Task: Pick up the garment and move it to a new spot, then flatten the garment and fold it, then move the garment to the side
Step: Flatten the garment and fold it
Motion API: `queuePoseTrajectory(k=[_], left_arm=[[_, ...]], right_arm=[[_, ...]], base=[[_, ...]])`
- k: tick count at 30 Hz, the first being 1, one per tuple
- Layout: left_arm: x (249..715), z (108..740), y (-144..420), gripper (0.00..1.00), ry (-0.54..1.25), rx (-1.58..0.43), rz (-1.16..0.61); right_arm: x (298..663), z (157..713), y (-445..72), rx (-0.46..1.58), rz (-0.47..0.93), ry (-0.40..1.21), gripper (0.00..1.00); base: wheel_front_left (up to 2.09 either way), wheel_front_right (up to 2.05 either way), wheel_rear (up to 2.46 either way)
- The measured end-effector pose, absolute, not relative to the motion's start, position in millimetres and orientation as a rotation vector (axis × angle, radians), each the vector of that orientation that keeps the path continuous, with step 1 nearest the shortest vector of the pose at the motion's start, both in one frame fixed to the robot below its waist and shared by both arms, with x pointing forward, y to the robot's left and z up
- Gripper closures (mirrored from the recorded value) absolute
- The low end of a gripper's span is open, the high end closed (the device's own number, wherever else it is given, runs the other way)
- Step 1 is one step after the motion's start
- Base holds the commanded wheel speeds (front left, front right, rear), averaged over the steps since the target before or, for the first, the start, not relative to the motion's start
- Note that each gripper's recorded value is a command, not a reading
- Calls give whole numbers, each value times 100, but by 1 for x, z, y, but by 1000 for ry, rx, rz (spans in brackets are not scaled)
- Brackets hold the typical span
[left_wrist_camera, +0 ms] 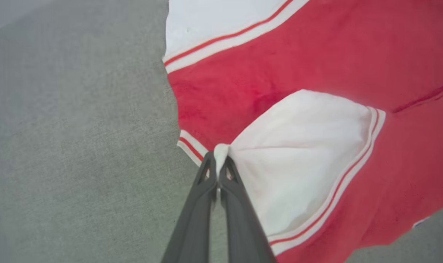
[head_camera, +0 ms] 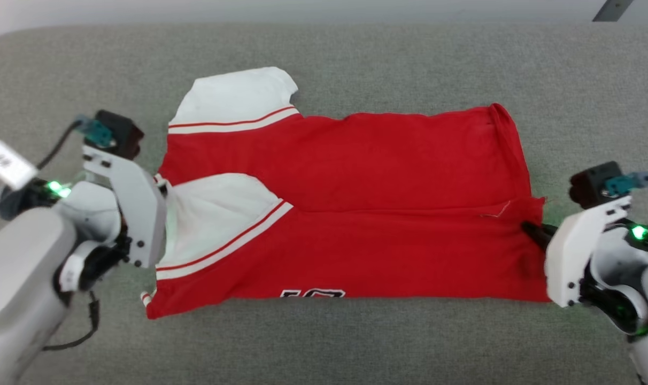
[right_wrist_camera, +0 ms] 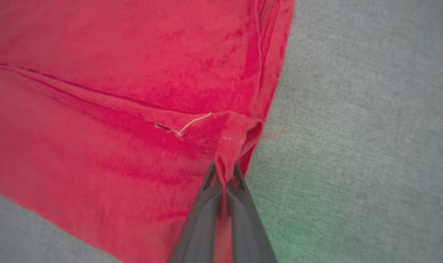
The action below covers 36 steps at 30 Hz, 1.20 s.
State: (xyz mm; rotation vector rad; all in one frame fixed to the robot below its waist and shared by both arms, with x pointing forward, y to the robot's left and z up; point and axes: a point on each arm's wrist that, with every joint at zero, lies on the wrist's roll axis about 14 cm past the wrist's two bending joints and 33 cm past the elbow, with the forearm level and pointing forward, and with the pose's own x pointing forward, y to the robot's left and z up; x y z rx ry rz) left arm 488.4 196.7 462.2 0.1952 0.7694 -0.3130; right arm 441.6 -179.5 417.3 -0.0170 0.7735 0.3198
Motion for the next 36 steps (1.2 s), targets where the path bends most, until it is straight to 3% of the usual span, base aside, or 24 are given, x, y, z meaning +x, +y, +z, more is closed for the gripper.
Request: queuePoseTrajectory(k=[9, 18, 21, 22, 23, 24, 25, 36], left_arm=[[484, 405, 197, 100, 968, 167, -304], [483, 395, 196, 100, 1085, 103, -266], [483, 400, 195, 80, 1101, 98, -265], [482, 402, 195, 68, 1104, 94, -265], [482, 404, 195, 51, 1103, 96, -265], [483, 407, 195, 7, 1094, 98, -268], [485, 412, 195, 0, 1079, 97, -268], [484, 463, 197, 0, 947, 111, -264]], right_arm=[[447, 397, -173, -11, 337, 833, 100], [452, 396, -169, -23, 355, 868, 100], [451, 398, -169, -28, 356, 882, 99], [451, 399, -170, -33, 356, 885, 69], [450, 400, -169, -37, 359, 887, 27], [450, 402, -169, -42, 364, 888, 0], [450, 404, -169, -47, 366, 881, 0], [466, 461, -174, -23, 348, 627, 0]], base=[[0, 0, 0], [0, 0, 0], [0, 0, 0], [0, 0, 0], [0, 0, 0], [0, 0, 0], [0, 0, 0], [0, 0, 0]])
